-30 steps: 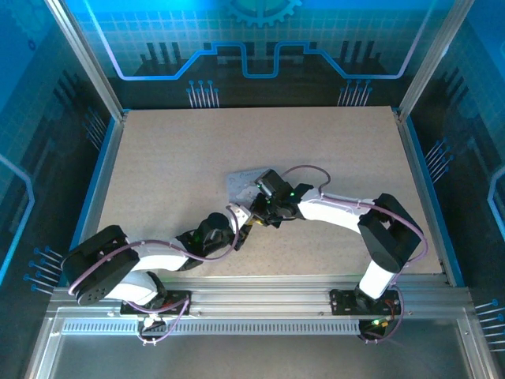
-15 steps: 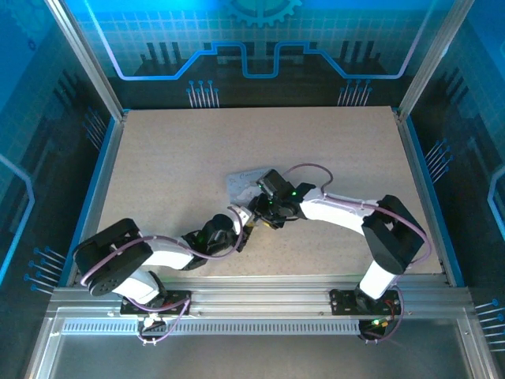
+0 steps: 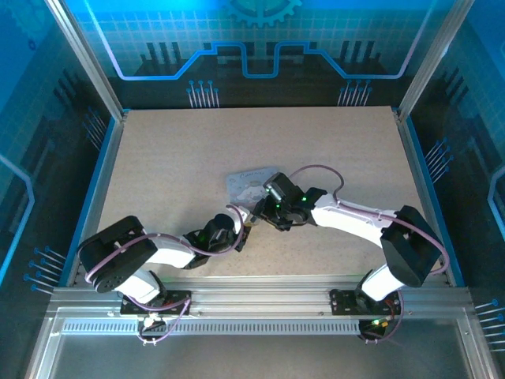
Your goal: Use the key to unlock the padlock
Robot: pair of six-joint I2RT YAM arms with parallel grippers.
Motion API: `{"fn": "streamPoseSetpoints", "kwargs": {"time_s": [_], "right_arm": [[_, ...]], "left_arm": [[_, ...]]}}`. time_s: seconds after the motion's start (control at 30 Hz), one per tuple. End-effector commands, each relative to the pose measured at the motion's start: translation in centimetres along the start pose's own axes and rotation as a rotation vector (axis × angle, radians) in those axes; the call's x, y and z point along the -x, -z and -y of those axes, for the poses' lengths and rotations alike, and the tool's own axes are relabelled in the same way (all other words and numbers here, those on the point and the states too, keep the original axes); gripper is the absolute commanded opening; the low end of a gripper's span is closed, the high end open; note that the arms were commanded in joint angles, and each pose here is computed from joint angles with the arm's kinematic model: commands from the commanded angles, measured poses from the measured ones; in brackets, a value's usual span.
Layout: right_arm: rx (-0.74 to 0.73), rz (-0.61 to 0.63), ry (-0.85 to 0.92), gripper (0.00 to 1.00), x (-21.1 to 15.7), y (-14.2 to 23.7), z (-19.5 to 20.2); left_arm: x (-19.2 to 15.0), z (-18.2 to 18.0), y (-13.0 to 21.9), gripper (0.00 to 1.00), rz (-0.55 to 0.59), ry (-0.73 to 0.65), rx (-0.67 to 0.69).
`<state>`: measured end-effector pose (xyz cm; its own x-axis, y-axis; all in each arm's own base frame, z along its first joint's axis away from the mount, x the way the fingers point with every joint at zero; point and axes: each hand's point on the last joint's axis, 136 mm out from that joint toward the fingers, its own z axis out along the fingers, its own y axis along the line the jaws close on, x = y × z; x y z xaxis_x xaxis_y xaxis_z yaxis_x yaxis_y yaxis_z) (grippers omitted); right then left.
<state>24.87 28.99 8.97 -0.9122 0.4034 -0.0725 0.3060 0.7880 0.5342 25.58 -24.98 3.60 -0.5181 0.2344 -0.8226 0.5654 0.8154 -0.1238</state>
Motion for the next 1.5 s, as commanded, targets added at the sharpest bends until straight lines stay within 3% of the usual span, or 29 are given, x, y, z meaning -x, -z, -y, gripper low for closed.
{"fn": "streamPoseSetpoints", "kwargs": {"time_s": [0.0, 0.43, 0.53, 0.77, 1.13, 1.27, 1.47], "right_arm": [[0.024, -0.017, 0.014, 0.49, -0.7, -0.7, -1.0], [0.005, -0.052, 0.002, 0.34, -1.2, -3.5, -1.3], [0.012, -0.052, 0.009, 0.35, -1.1, -3.5, -1.9], [0.031, -0.052, 0.022, 0.49, -1.3, -3.1, -3.1], [-0.004, -0.068, 0.063, 0.5, -2.2, -3.6, -3.4], [-0.032, -0.082, 0.075, 0.44, -2.4, -3.8, -3.0], [-0.056, -0.078, 0.082, 0.24, -2.3, -4.1, -2.5]], "left_arm": [[-1.2, -0.4, 0.1, 0.0, -0.046, 0.01, 0.017], [0.2, 0.3, 2.1, 0.0, 0.049, 0.035, -0.037], [0.9, 0.3, 2.9, 0.0, 0.082, 0.04, -0.042], [1.7, 0.3, 3.6, 0.0, 0.1, 0.023, -0.041], [1.1, 0.1, 3.7, 0.0, 0.086, 0.022, -0.032], [1.1, 0.0, 3.8, 0.0, 0.087, 0.02, -0.029], [1.0, -0.1, 3.8, 0.0, 0.083, 0.015, -0.027]]}}
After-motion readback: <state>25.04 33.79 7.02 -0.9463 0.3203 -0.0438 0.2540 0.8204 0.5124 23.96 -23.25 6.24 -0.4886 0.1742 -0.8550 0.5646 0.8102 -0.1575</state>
